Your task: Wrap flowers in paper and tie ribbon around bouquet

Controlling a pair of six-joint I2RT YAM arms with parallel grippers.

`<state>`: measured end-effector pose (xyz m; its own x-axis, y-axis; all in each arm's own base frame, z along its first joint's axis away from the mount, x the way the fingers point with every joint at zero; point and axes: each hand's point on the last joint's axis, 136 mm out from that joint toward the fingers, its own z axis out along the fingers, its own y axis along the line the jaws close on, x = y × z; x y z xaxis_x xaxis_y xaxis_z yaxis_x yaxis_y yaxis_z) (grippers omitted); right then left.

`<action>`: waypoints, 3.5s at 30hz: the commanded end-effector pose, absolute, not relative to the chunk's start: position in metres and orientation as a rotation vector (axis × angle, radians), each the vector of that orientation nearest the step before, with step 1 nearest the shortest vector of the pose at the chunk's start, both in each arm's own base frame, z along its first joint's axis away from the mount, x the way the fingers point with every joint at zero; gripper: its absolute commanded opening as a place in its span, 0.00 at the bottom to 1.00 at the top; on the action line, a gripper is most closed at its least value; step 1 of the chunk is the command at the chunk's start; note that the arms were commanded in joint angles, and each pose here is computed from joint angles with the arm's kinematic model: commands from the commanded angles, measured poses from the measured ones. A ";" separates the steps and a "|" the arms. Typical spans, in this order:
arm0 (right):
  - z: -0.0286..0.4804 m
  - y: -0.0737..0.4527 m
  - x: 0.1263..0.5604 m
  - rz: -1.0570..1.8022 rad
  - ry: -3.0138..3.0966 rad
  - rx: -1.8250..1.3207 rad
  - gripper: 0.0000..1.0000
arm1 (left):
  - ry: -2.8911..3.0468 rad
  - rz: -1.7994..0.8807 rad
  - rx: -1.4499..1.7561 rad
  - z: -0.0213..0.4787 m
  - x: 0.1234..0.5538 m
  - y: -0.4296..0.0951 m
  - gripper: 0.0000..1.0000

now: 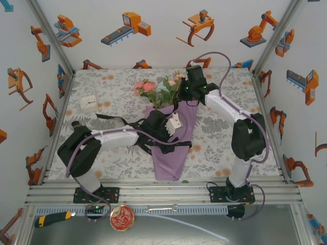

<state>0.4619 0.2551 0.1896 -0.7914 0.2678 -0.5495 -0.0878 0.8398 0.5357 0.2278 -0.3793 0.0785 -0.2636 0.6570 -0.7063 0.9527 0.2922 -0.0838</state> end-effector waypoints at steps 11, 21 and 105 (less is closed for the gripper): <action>0.210 0.239 0.452 0.679 2.340 0.139 0.00 | 1.964 -0.687 1.482 0.082 0.219 -0.382 0.00; 0.171 0.277 0.399 0.819 2.457 -0.123 0.00 | 1.752 -0.815 1.305 0.169 0.218 -0.385 0.00; 0.230 0.180 0.294 0.674 1.835 0.119 0.00 | 2.279 -0.183 -0.752 0.094 0.354 -0.109 0.59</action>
<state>0.2918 0.1768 0.2177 -0.3838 0.3967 -0.8338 -0.2206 0.8375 0.5000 0.3348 -0.1003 0.0851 -0.5737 -0.5852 -0.5731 -0.5141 0.8020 -0.3042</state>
